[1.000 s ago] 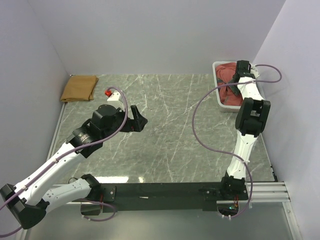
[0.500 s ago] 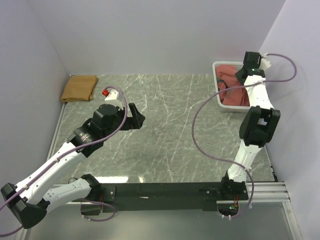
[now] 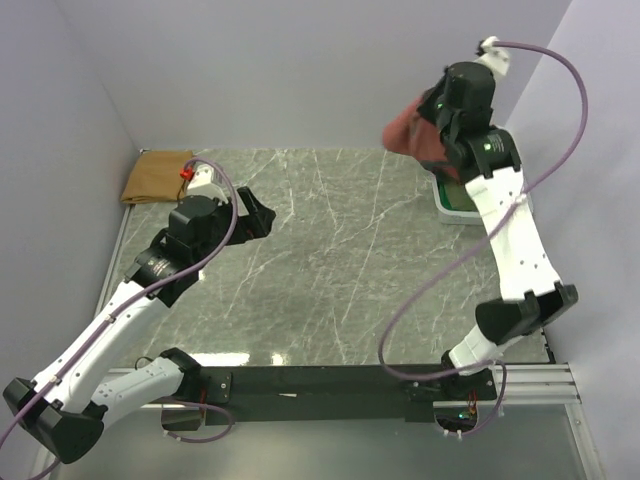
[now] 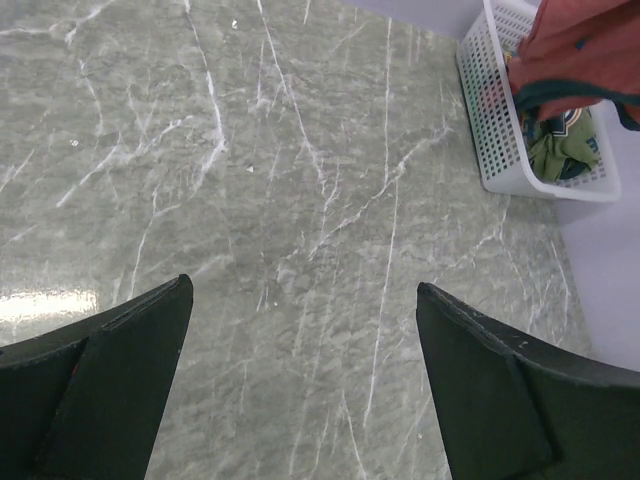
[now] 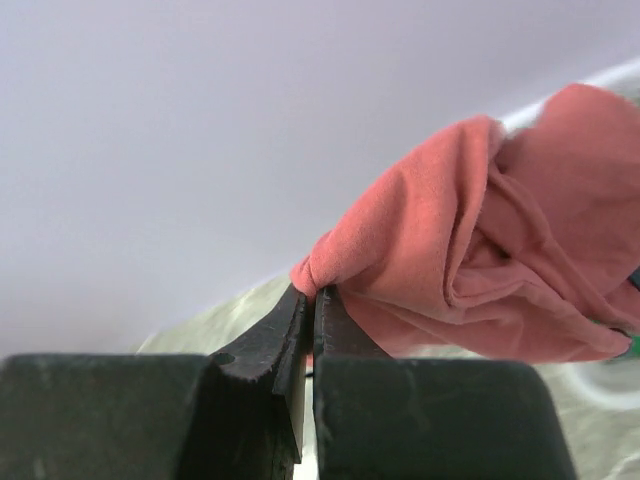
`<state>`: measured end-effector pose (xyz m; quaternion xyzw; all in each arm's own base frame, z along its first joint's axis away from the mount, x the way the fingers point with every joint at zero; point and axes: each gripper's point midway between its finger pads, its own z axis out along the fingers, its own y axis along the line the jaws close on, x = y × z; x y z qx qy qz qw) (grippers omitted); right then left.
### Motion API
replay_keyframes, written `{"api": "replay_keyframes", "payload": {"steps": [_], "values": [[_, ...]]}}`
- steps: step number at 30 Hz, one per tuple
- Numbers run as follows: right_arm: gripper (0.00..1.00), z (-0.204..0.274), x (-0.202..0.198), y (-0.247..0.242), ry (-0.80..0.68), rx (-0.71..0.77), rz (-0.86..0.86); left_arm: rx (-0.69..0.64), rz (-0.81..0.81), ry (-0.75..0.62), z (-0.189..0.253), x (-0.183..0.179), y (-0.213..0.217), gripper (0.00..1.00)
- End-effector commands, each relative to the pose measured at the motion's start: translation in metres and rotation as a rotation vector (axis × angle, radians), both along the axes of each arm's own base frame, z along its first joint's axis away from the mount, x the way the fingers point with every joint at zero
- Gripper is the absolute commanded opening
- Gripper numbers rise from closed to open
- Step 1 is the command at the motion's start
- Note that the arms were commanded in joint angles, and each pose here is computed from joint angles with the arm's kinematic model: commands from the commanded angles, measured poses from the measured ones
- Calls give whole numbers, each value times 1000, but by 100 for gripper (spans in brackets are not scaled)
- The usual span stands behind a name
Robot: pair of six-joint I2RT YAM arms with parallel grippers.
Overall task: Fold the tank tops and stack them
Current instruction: Move the tank top to the center of the board
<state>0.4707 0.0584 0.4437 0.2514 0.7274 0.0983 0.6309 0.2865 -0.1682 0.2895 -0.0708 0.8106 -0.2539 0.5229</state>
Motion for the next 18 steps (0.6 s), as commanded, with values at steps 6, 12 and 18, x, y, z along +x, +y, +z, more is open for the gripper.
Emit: {"api": "replay_keyframes", "payload": {"steps": [6,12,18], "values": [[0,67,-108,86,-169,41,266,-87,37,-111,49,-2,11,99],[7,-5,-130,88,-69,54,297,-140,9,-100,45,-5,3,99],[56,-150,-151,91,190,35,331,-176,-67,37,-15,-1,-23,99]]}}
